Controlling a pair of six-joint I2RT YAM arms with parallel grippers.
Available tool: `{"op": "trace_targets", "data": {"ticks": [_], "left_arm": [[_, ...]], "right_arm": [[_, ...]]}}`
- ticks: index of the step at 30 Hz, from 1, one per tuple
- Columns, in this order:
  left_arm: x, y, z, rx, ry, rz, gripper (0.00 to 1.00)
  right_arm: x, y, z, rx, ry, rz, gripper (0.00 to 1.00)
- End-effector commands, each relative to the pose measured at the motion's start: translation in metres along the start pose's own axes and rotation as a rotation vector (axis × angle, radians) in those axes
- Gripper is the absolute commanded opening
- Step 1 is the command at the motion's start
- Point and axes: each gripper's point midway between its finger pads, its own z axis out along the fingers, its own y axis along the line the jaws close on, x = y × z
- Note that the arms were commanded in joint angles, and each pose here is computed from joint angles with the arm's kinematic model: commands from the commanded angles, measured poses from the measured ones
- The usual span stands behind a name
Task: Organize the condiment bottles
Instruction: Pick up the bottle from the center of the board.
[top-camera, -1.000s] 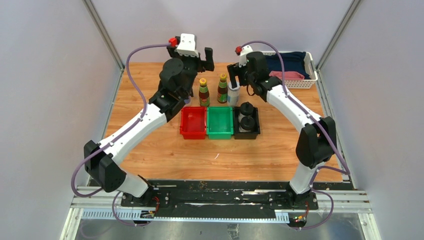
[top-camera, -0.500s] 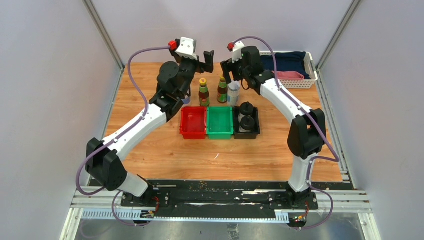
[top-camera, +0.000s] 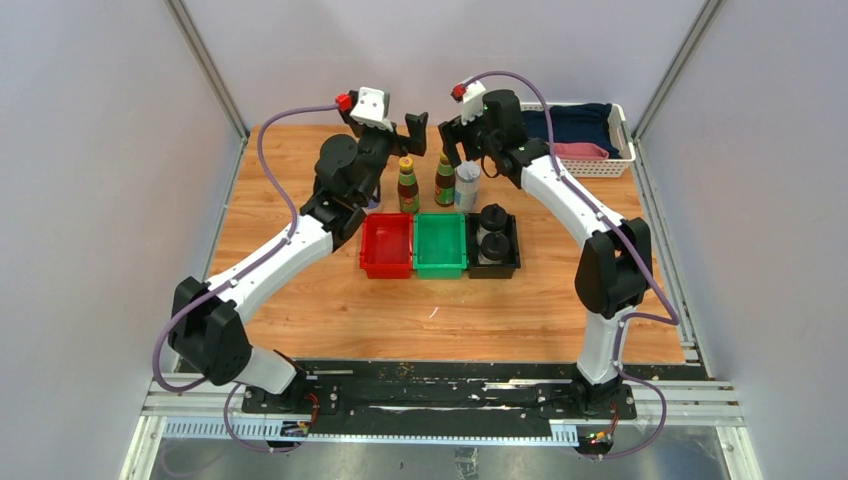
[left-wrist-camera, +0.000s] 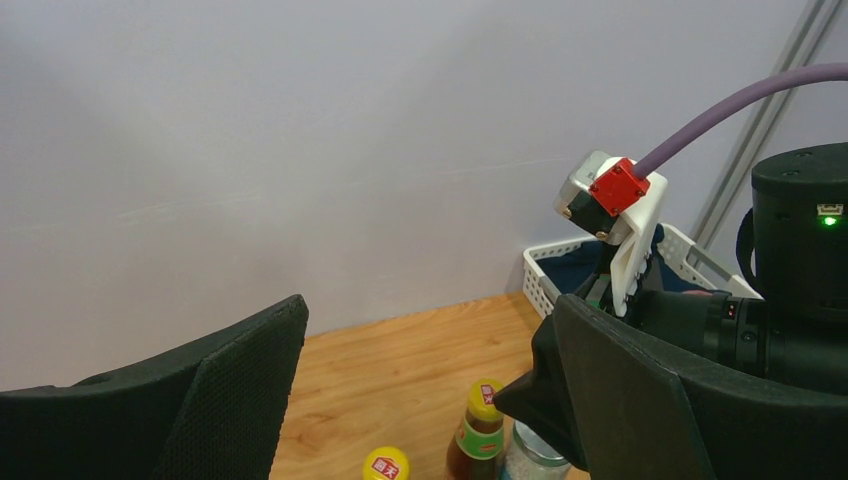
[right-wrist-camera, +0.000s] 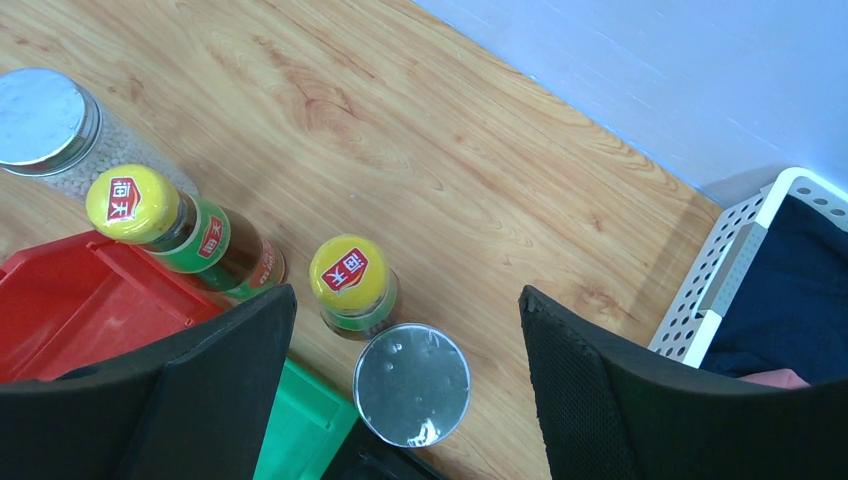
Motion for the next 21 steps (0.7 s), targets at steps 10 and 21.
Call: {"op": "trace_targets", "data": {"ticks": [10, 21], "left_arm": [[-0.015, 0.004, -0.011, -0.006, -0.057, -0.032, 1.0], [0.0, 0.001, -0.01, -0.003, -0.033, -0.078, 1.0]], "right_arm": [[0.003, 0.013, 0.001, -0.038, 0.013, -0.03, 0.85], [0.038, -0.003, -0.014, 0.05, 0.143, -0.063, 0.86]]}}
